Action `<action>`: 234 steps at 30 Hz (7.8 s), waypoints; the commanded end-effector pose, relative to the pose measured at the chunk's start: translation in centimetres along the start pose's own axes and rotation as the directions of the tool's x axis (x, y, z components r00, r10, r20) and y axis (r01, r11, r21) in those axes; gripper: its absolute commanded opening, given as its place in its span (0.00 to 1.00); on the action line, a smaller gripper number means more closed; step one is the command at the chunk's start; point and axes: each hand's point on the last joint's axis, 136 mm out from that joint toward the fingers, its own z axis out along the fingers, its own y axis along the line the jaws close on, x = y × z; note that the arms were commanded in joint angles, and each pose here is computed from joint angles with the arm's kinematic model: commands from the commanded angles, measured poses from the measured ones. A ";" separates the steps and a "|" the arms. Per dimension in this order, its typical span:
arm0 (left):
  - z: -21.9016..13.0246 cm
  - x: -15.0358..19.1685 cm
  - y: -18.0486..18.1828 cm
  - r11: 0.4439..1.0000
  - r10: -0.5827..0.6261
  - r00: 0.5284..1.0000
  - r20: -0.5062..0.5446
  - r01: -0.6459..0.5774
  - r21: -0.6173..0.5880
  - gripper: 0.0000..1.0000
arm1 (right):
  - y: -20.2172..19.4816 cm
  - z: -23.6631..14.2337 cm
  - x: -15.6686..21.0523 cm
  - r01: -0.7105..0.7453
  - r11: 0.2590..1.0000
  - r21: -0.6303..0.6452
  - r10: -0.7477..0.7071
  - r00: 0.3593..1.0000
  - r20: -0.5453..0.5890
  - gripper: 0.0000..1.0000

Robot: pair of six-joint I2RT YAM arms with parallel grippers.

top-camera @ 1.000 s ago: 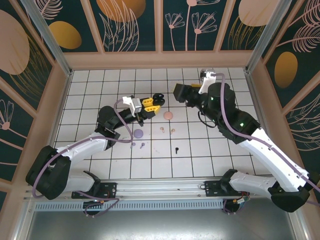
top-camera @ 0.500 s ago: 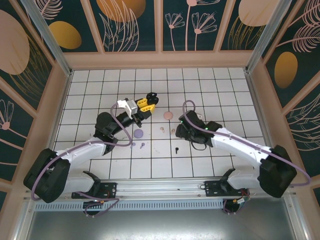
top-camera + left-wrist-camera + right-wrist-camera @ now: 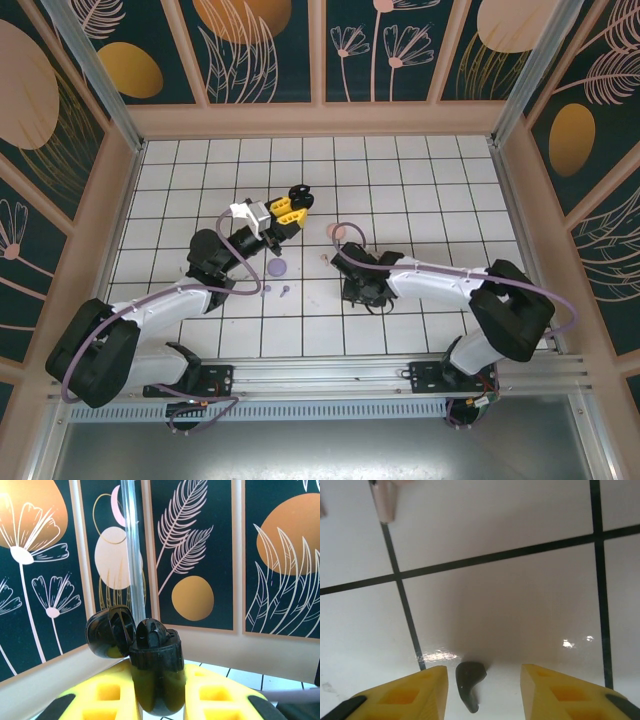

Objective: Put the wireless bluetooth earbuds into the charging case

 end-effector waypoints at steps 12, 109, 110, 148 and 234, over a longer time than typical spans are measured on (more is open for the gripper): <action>-0.4 -1.5 -0.5 1.000 0.006 0.998 0.060 -0.006 0.007 0.00 | 1.5 0.9 -0.2 0.010 1.000 0.016 -0.010 1.000 -0.004 0.38; 2.2 -2.6 -1.4 0.991 0.032 0.999 0.029 -0.036 0.132 0.00 | 16.3 -31.9 -14.2 0.578 0.678 -0.454 0.041 0.587 0.809 0.17; 2.2 -2.6 -1.4 0.991 0.032 0.999 0.030 -0.036 0.132 0.00 | 16.3 -31.6 -14.2 0.575 0.681 -0.453 0.039 0.590 0.807 0.17; 2.0 -3.6 -1.1 0.993 0.039 0.997 0.064 -0.045 0.105 0.00 | 15.2 -23.8 -12.9 0.449 0.790 -0.418 -0.062 0.735 0.675 0.15; 2.7 10.0 4.6 0.934 -0.328 0.920 -0.215 0.282 -0.219 0.00 | 3.4 -19.8 -13.1 0.097 0.872 -0.479 0.136 0.893 0.429 0.36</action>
